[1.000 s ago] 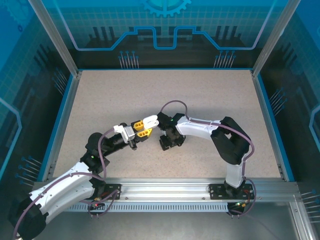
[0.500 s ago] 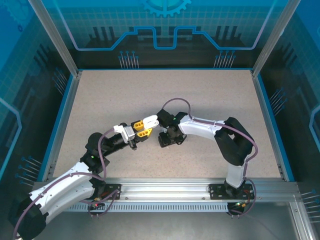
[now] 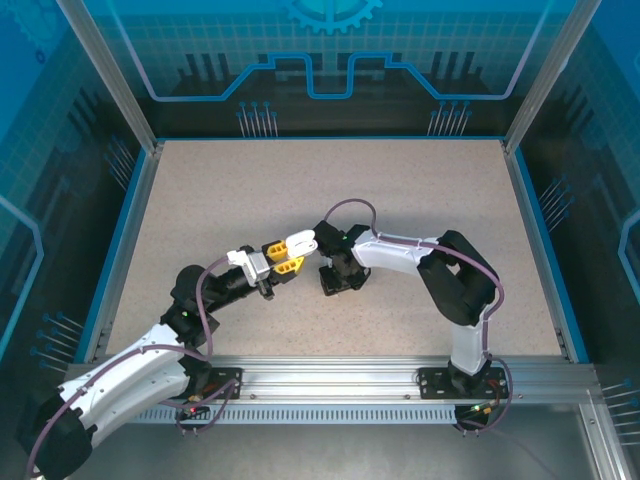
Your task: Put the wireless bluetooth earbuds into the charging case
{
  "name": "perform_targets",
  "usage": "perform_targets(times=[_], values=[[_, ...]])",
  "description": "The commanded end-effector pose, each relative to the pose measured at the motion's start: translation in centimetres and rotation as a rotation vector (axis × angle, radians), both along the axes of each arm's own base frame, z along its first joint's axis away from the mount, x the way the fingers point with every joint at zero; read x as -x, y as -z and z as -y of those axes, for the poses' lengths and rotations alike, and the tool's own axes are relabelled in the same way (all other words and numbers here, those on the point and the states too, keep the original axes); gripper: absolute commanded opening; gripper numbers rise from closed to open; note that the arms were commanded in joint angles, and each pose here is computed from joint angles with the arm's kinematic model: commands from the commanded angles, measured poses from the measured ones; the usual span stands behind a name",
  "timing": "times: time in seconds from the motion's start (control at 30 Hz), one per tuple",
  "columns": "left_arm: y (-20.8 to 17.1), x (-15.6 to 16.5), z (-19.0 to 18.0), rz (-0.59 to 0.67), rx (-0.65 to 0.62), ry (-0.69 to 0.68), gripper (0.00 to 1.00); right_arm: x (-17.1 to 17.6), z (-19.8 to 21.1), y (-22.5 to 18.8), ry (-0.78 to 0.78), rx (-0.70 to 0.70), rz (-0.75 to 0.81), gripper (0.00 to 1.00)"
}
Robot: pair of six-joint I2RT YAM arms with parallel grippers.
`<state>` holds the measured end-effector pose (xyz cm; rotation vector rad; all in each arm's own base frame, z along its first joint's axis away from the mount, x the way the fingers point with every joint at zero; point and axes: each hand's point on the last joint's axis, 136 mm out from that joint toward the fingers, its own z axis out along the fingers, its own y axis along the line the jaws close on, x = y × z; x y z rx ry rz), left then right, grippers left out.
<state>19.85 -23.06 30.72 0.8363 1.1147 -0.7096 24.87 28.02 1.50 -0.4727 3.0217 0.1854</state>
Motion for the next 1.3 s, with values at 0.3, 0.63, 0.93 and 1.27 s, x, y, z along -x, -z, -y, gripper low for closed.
perform_targets(times=[0.3, 0.63, 0.93, 1.27], values=[[-2.0, 0.3, -0.2, 0.032, 0.037, -0.003, 0.04, -0.2, -1.0, 0.3, -0.014, -0.033, -0.011, 0.3], [-1.5, 0.1, -0.1, -0.005, 0.039, 0.0, 0.04, -1.2, 0.3, -5.3, -0.007, -0.118, 0.165, 0.3], [-1.9, -1.6, 0.8, -0.035, 0.07, -0.006, 0.03, -2.8, 2.0, -16.6, 0.03, -0.345, 0.495, 0.3], [-2.2, -4.2, 1.8, -0.031, 0.142, -0.054, 0.02, -2.4, 4.5, -30.8, 0.047, -0.6, 0.875, 0.31]])
